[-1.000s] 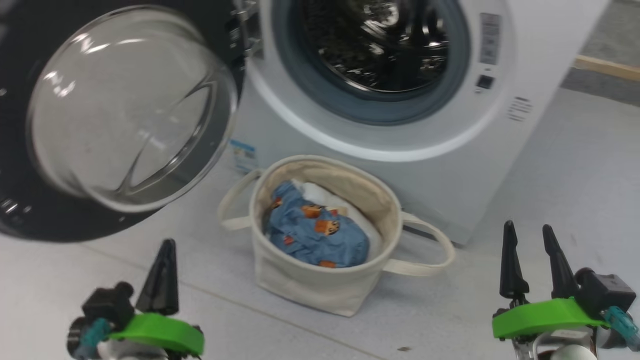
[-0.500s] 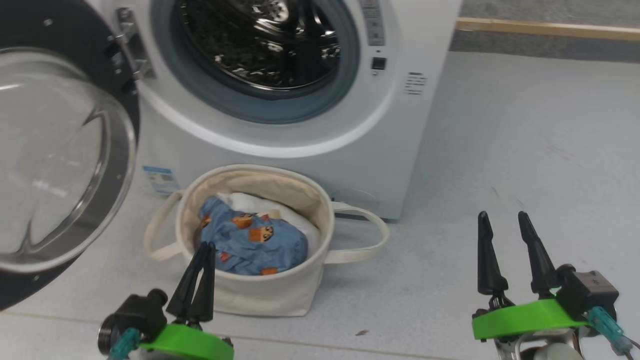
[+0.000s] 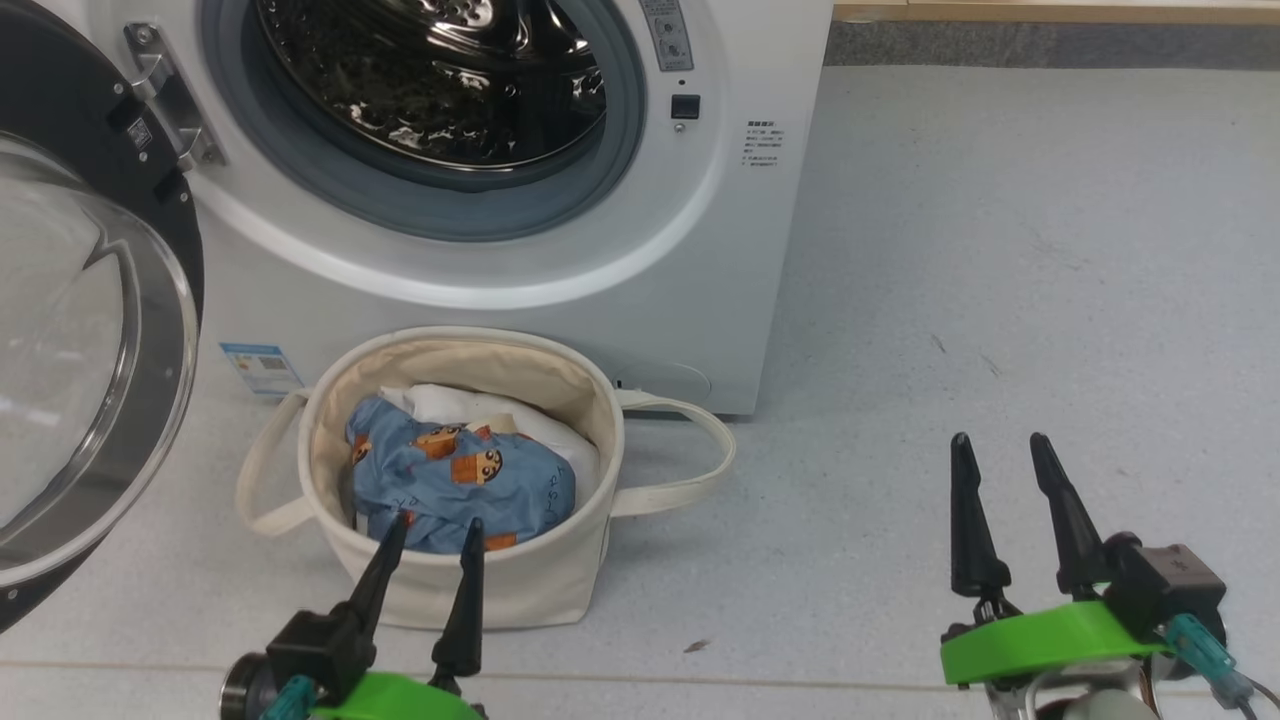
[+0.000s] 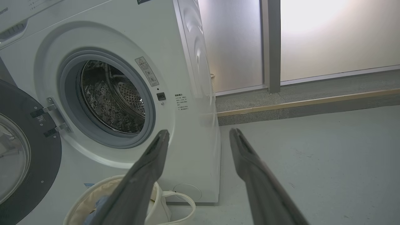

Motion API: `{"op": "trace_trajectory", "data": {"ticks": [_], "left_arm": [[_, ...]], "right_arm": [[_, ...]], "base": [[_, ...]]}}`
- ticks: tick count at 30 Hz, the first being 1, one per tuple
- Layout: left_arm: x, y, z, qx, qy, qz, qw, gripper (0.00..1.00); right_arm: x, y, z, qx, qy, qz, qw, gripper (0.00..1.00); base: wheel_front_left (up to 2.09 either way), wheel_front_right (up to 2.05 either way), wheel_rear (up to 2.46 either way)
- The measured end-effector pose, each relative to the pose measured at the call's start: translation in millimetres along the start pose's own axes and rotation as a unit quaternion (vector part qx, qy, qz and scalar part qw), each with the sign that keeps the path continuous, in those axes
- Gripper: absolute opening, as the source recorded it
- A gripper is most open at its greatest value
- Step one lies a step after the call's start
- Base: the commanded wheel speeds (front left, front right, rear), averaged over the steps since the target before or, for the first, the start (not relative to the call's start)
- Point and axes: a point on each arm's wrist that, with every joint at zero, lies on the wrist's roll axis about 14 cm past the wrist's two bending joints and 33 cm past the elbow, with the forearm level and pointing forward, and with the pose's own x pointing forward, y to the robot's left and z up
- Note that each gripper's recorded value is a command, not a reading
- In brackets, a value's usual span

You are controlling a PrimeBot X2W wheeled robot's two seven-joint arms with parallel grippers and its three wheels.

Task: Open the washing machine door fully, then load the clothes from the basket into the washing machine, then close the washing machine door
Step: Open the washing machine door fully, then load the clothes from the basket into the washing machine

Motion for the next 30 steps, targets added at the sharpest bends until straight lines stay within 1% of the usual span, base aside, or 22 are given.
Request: {"op": "trace_trajectory", "data": {"ticks": [3,5,13,15,16,19,24,30], "left_arm": [[-0.5,-0.3,-2.4,-0.001,0.004,0.000,1.000,1.00],[-1.1,4.3,-3.0,0.009,0.004,0.012,1.000,1.00],[-1.8,9.5,-6.7,0.008,0.010,0.022,1.000,1.00],[-0.2,10.7,-7.0,-0.004,0.011,0.025,1.000,1.00],[-1.8,11.0,-16.4,-0.049,0.025,0.025,0.998,1.00],[-2.4,12.7,-19.2,-0.054,0.029,0.027,0.998,1.00],[0.9,14.4,-15.6,-0.053,0.024,0.027,0.998,1.00],[0.1,18.7,-12.4,-0.045,0.019,0.030,0.998,1.00]], "right_arm": [[2.0,1.1,-2.2,0.000,0.003,0.002,1.000,1.00],[3.0,2.0,-3.9,0.001,0.005,0.004,1.000,1.00],[5.6,4.3,-14.3,0.001,0.020,0.009,1.000,1.00],[6.8,4.5,-16.9,0.001,0.024,0.009,1.000,1.00],[7.8,4.9,-19.2,0.002,0.027,0.010,1.000,1.00],[9.0,7.0,-22.1,0.003,0.031,0.014,0.999,1.00],[12.9,9.5,-24.2,0.004,0.032,0.019,0.999,1.00],[17.0,14.3,-25.1,0.006,0.032,0.026,0.999,1.00]], "base": [[0.00,0.00,0.00],[0.00,0.00,0.00],[0.00,0.00,0.00],[0.00,0.00,0.00],[0.01,0.00,-0.01],[0.19,-0.28,0.09],[0.57,-1.01,0.44],[1.20,-1.46,0.27]]}}
